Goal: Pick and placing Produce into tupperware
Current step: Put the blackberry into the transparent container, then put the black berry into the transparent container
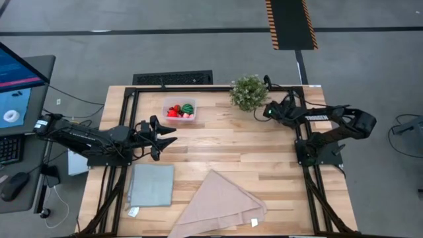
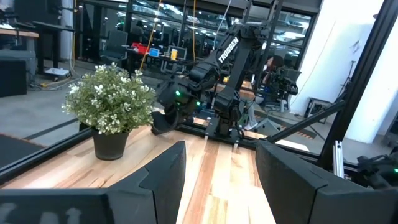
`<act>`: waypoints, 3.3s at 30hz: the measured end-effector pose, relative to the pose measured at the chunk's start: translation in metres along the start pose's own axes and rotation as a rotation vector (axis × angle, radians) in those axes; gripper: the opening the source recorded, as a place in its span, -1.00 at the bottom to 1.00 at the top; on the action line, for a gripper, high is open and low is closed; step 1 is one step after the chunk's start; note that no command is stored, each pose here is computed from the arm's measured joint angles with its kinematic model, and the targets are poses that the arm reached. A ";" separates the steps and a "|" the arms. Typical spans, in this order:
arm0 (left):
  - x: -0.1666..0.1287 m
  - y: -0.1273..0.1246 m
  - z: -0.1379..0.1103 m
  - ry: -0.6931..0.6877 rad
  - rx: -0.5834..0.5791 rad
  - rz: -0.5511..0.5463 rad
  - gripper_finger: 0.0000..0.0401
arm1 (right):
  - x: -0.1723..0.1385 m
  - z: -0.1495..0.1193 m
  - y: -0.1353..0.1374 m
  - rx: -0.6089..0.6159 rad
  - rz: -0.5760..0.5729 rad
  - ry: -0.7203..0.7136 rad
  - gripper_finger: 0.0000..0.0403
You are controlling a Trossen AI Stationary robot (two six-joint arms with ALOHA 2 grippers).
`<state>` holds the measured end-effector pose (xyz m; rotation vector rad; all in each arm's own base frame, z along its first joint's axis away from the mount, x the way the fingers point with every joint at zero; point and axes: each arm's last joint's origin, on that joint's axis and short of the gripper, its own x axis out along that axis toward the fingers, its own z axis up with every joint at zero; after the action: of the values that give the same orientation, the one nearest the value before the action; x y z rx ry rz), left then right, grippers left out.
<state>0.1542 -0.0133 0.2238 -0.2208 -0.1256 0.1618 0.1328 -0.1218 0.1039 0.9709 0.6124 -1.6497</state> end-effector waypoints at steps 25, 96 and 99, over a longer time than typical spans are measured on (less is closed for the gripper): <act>0.000 0.000 0.000 0.000 -0.011 -0.005 -0.09 | -0.006 0.003 0.003 -0.037 -0.034 0.034 -0.07; 0.000 0.000 0.000 0.003 -0.026 0.002 -0.09 | -0.019 -0.014 0.021 -0.230 0.141 0.084 -0.38; 0.000 0.000 0.000 0.003 -0.027 0.002 -0.09 | -0.028 -0.024 0.030 -0.263 0.197 0.106 -0.43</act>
<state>0.1542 -0.0132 0.2234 -0.2483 -0.1249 0.1620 0.1705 -0.0964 0.1175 0.8988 0.7596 -1.3133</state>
